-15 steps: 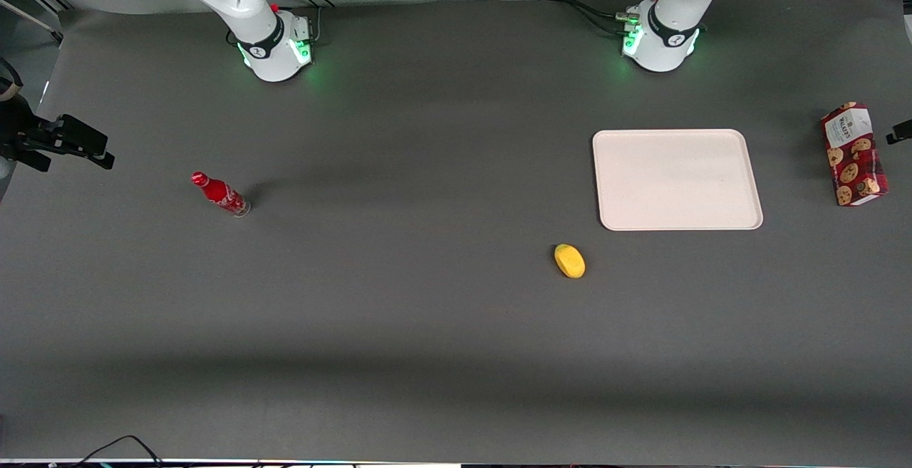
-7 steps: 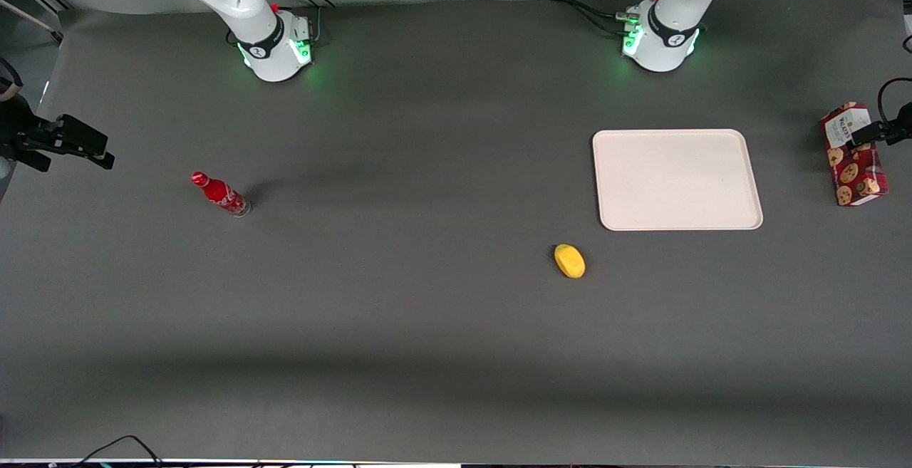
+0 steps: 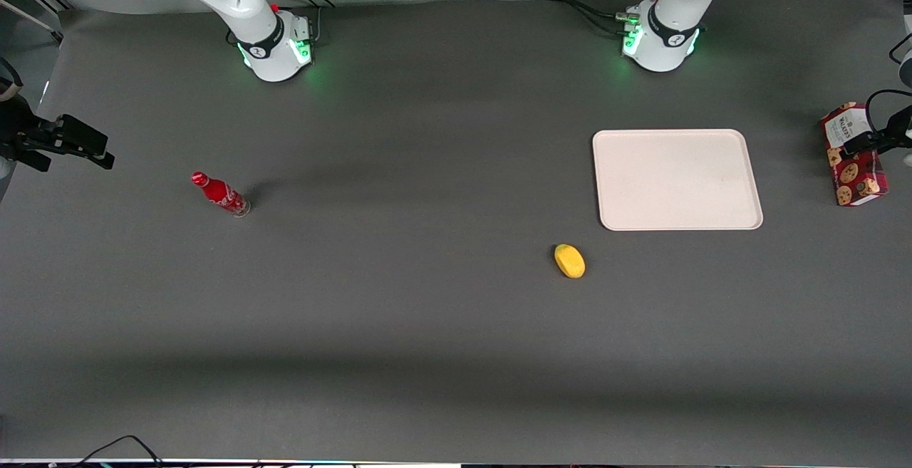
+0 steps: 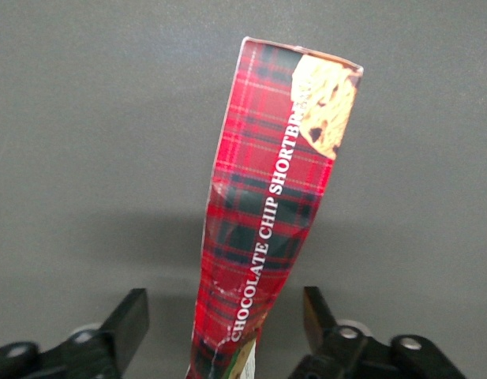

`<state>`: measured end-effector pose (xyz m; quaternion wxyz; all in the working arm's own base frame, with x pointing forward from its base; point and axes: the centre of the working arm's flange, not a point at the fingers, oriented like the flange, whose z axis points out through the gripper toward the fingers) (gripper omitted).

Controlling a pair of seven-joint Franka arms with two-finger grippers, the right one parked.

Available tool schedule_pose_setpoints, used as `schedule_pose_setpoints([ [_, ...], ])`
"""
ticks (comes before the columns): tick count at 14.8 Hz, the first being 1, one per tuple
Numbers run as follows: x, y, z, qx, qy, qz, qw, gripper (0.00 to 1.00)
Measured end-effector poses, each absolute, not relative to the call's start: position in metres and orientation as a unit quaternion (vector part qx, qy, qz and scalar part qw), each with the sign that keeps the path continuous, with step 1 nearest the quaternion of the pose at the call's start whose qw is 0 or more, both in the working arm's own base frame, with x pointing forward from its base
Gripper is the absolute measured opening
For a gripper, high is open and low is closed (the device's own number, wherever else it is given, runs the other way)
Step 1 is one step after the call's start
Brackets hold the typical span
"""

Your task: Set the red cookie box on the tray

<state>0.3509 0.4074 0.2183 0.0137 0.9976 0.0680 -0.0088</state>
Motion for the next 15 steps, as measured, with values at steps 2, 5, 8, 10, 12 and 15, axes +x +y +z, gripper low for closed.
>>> schedule_pose_setpoints([
  [2,0.351,0.407,0.218,0.998,0.058,-0.009,0.014,0.69],
  [5,0.351,0.407,0.218,0.998,0.053,-0.009,0.014,0.37],
  [8,0.352,0.407,0.219,0.999,0.052,-0.008,0.014,0.10],
  [10,0.356,0.409,0.224,0.999,0.050,-0.006,0.015,0.06],
  [12,0.371,0.414,0.249,0.999,0.044,-0.004,0.024,0.06],
  [15,0.398,0.419,0.323,0.998,0.038,-0.012,0.049,0.05],
])
